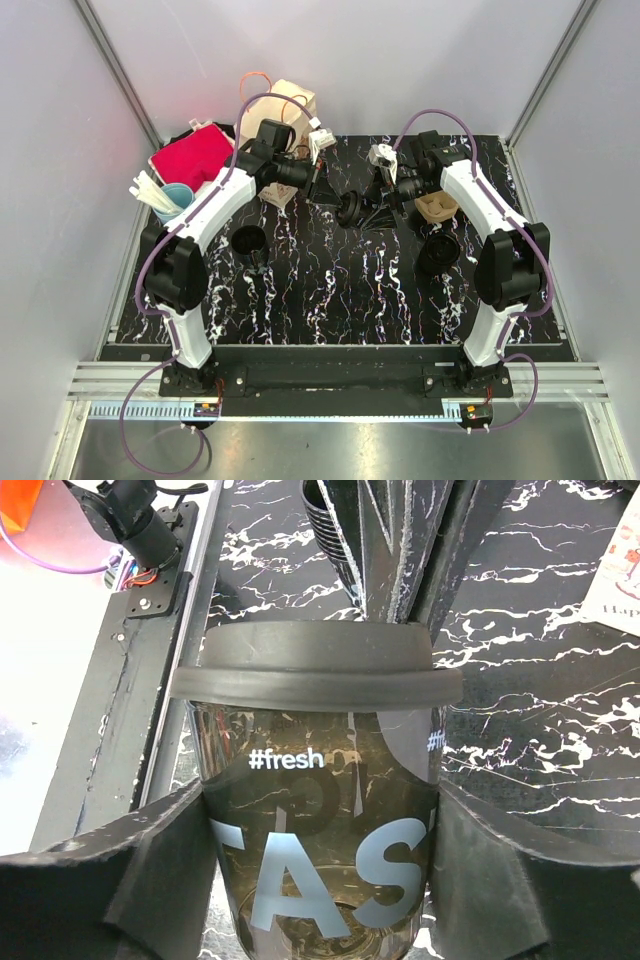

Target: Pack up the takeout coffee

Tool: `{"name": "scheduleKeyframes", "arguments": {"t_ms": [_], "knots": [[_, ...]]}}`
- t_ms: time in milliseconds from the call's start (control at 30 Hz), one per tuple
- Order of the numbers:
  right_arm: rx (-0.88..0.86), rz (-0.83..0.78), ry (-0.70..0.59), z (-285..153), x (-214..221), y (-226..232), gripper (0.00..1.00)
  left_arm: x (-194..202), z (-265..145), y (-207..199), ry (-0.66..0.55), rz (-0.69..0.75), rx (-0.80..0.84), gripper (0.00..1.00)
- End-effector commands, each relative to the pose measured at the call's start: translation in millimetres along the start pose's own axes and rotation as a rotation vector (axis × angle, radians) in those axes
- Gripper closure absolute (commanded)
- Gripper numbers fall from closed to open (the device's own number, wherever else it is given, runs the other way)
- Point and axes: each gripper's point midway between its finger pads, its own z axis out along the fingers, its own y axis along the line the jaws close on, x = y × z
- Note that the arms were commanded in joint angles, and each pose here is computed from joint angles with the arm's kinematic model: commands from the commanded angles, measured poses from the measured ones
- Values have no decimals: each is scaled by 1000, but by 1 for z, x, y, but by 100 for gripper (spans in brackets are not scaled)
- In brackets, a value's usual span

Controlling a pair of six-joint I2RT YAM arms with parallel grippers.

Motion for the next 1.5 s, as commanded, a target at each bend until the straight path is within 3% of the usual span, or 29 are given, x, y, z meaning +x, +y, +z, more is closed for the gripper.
{"name": "scheduleKeyframes", "arguments": {"t_ms": [0, 133, 433, 600, 867, 1100, 1467], "knots": [[-28, -49, -66, 0, -25, 9, 19, -9, 1, 14, 7, 63, -89, 100], [-4, -43, -50, -4, -22, 6, 0, -14, -9, 24, 26, 81, -192, 100], [132, 51, -27, -30, -13, -15, 0, 7, -25, 46, 134, 73, -397, 100], [342, 45, 14, -54, -10, -35, 0, 27, -27, 66, 235, 101, -563, 100], [502, 355, 28, -59, 12, -56, 0, 39, -10, 90, 410, 79, -705, 100], [574, 398, 55, -63, 29, -63, 0, 61, 9, 99, 550, 35, -713, 100], [621, 414, 115, -67, 57, -47, 0, 66, 18, 98, 588, 64, -710, 97]]}}
